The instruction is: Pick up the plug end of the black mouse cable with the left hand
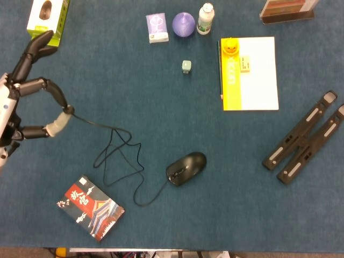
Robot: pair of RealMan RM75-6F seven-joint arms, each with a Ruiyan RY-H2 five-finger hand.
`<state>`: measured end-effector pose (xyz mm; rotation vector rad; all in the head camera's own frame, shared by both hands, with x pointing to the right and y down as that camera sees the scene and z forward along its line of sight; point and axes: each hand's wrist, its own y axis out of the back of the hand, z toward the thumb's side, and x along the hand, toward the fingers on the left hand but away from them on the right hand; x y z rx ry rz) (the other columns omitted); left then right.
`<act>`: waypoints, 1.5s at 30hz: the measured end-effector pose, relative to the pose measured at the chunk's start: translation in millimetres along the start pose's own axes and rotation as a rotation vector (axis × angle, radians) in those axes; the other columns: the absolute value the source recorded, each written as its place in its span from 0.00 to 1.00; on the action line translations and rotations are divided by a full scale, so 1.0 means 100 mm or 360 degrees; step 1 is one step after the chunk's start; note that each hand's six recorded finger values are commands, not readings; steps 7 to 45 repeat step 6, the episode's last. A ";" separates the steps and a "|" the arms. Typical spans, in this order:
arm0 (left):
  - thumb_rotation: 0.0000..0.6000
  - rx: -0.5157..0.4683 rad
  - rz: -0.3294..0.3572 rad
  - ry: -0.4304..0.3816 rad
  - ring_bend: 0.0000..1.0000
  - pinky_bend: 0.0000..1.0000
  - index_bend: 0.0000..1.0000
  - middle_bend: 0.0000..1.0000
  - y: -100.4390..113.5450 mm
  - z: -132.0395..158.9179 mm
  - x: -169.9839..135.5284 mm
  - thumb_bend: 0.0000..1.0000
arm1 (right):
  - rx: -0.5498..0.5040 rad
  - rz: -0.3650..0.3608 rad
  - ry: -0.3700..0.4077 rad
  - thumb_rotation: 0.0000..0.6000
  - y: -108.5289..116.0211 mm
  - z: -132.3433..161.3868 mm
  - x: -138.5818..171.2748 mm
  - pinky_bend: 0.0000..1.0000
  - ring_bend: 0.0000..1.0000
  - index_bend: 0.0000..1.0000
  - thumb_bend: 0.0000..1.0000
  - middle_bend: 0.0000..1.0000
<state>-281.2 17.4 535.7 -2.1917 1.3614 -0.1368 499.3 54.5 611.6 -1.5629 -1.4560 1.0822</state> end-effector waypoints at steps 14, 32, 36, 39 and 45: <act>1.00 0.0009 0.0035 0.0020 0.00 0.13 0.62 0.00 0.00 -0.04 -0.03 0.40 | -0.0001 0.0032 -0.0006 1.00 -0.05 -0.03 -0.01 0.29 0.19 0.20 0.08 0.17; 1.00 0.0009 0.0035 0.0020 0.00 0.13 0.62 0.00 0.00 -0.04 -0.03 0.40 | -0.0001 0.0032 -0.0006 1.00 -0.05 -0.03 -0.01 0.29 0.19 0.20 0.08 0.17; 1.00 0.0009 0.0035 0.0020 0.00 0.13 0.62 0.00 0.00 -0.04 -0.03 0.40 | -0.0001 0.0032 -0.0006 1.00 -0.05 -0.03 -0.01 0.29 0.19 0.20 0.08 0.17; 1.00 0.0009 0.0035 0.0020 0.00 0.13 0.62 0.00 0.00 -0.04 -0.03 0.40 | -0.0001 0.0032 -0.0006 1.00 -0.05 -0.03 -0.01 0.29 0.19 0.20 0.08 0.17; 1.00 0.0009 0.0035 0.0020 0.00 0.13 0.62 0.00 0.00 -0.04 -0.03 0.40 | -0.0001 0.0032 -0.0006 1.00 -0.05 -0.03 -0.01 0.29 0.19 0.20 0.08 0.17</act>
